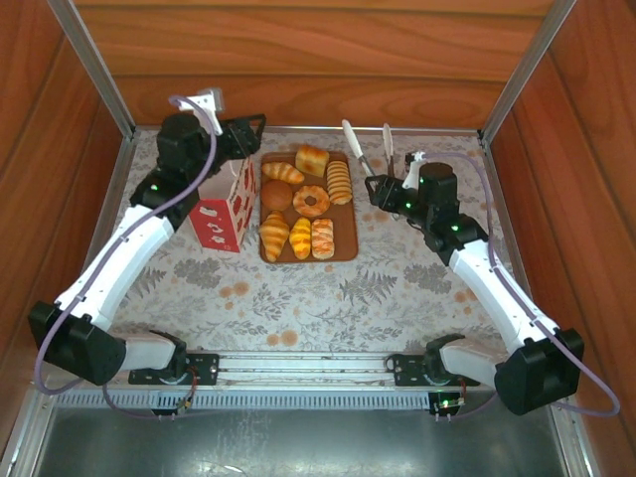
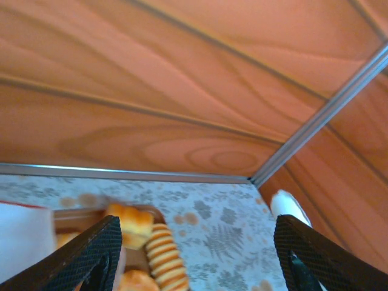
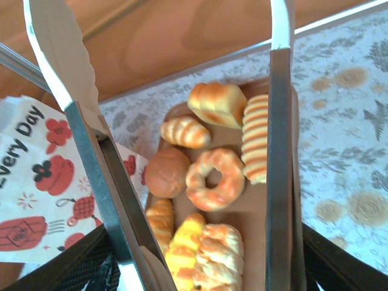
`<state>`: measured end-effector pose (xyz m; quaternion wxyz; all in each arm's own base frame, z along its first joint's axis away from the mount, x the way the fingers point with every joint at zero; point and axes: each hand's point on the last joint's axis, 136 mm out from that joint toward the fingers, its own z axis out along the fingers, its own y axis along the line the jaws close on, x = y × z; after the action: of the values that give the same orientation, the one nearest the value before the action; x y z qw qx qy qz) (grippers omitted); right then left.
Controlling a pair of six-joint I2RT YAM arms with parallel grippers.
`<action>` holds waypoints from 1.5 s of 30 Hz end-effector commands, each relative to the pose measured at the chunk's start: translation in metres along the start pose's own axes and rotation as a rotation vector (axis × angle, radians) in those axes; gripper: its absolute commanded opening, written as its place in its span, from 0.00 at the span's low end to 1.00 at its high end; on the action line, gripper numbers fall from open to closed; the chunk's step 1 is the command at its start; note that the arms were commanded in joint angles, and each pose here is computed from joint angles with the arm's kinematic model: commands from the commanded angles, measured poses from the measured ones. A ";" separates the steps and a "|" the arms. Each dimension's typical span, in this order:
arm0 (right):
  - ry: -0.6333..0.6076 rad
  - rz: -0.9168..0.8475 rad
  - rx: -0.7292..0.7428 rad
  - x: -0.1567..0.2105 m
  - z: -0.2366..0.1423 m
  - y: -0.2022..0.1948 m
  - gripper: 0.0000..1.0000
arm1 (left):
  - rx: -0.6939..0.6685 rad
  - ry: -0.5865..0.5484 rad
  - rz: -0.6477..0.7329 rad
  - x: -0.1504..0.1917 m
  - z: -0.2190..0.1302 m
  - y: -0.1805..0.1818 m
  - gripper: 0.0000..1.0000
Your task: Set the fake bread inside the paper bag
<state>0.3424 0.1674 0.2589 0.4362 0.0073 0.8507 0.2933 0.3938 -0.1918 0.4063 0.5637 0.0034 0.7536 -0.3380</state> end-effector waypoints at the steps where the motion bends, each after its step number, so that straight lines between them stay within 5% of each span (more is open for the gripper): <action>1: 0.007 -0.049 0.049 0.002 -0.005 -0.010 0.67 | -0.052 0.118 0.066 0.003 -0.011 0.007 0.73; 13: 0.043 -0.039 0.046 0.010 -0.002 -0.012 0.66 | -0.144 0.115 -0.146 -0.046 -0.064 0.079 0.77; 26: 0.065 -0.032 0.056 0.016 0.001 -0.016 0.66 | -0.364 0.148 -0.112 -0.059 -0.140 0.119 0.85; 34: 0.072 -0.029 0.053 0.019 0.004 -0.016 0.66 | -0.408 0.234 -0.154 -0.037 -0.153 0.135 0.86; 45: 0.075 -0.022 0.046 0.016 0.003 -0.013 0.66 | -0.332 0.412 -0.279 0.025 -0.127 0.151 0.84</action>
<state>0.3354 0.1617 0.2295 0.3959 -0.0006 0.8803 0.2614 0.3369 -0.0070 0.3395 0.3688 -0.1397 0.8830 -0.2546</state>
